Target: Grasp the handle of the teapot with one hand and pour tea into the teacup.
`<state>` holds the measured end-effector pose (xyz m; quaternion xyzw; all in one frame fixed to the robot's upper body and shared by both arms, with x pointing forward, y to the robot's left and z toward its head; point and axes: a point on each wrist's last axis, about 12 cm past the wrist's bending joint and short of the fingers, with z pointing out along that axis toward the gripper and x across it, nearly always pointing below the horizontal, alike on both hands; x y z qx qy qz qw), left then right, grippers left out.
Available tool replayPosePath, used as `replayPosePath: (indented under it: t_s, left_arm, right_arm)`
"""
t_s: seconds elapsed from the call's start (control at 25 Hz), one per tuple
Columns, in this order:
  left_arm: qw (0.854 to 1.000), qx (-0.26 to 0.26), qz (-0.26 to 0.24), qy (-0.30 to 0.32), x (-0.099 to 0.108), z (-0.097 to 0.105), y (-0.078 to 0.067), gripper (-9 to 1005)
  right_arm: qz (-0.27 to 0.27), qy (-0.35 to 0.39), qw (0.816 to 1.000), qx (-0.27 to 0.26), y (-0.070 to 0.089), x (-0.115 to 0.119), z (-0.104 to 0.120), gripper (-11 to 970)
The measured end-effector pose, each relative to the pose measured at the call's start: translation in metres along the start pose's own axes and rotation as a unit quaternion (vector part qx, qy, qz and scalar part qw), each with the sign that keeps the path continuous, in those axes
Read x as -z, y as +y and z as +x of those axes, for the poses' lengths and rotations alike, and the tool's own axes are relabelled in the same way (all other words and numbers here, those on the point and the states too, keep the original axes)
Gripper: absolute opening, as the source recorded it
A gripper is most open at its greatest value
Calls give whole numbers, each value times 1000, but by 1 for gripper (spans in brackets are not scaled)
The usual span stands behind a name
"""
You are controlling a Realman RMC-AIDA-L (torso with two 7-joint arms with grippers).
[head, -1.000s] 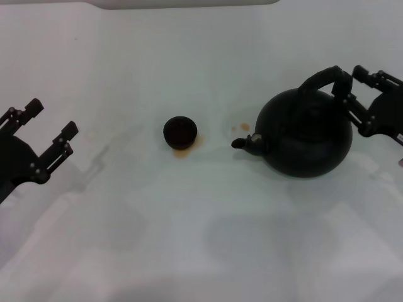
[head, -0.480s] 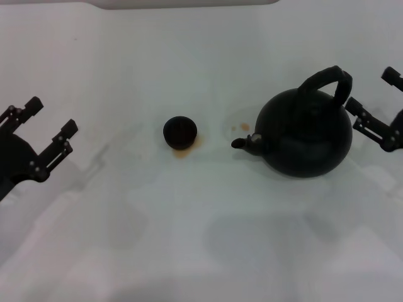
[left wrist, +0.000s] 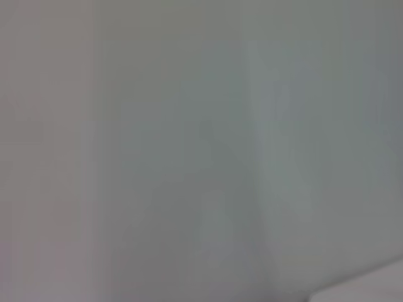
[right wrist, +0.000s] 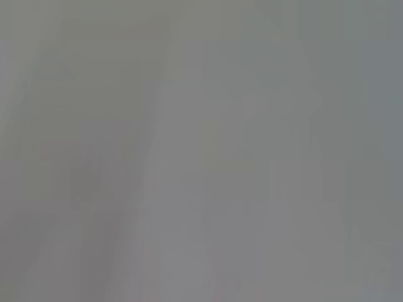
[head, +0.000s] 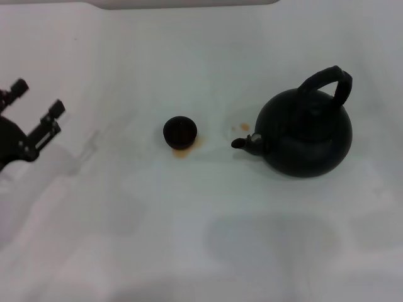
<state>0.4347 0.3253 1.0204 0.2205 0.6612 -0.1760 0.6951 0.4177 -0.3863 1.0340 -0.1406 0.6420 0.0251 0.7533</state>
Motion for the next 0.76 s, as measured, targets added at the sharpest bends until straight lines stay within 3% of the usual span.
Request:
replayPosePath:
  t_s: [0.16,0.36,0.6,0.76]
  left_arm:
    - [1000,4,-24,-6,-11,-2,9,705]
    - [997,48,-58,13,-23,4,17,706]
    - [995,50,-86,26,-22,9,20,706]
    - [990,47,-131,28,-14,14,22,706]
  right_arm:
    - [98,-12,995,-8,-26,9,-4,864]
    - [150,27,987,-57,-55,11,2,861]
    - [178,62,980,-57,-71,14,7,860]
    - [206,65,975,-58,-76,20,8,860]
